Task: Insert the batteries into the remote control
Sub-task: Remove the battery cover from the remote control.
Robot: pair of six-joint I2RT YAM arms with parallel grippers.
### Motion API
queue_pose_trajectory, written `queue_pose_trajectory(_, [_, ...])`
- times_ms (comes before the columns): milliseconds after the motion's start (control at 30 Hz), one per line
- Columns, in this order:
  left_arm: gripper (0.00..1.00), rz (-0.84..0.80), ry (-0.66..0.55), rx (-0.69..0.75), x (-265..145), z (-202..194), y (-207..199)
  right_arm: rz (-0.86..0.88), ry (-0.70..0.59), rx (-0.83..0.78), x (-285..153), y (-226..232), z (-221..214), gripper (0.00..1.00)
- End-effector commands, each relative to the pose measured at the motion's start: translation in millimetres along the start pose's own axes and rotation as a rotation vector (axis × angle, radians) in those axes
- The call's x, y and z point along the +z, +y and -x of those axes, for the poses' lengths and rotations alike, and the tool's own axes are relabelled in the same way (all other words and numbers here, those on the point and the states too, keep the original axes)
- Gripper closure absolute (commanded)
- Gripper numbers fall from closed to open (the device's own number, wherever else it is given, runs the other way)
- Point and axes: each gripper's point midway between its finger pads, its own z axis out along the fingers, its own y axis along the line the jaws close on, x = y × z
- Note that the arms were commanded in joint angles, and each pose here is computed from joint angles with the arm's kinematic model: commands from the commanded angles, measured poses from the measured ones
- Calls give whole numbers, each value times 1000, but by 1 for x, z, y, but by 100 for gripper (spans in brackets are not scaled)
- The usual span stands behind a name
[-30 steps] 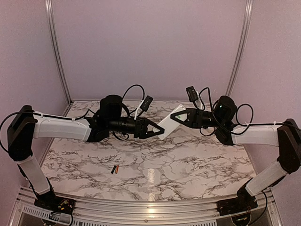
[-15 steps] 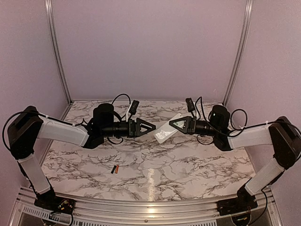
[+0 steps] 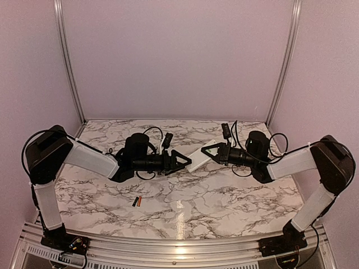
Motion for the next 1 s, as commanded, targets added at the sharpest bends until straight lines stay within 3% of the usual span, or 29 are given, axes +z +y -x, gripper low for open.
queue_pose_trajectory(0, [29,-23,-2,-26,16,-2,-6,7,-31,1,5,0,4,100])
queue_pose_trajectory(367, [52,20,-18,-90,24,-4,12,21,-33,1,6,2,4,100])
queue_pose_trajectory(633, [46,9,-48,-136,26,1,14,14,-32,7,4,0,0,100])
queue_pose_trajectory(967, [58,50,-58,-153,26,5,25,10,-25,8,3,-5,-5,100])
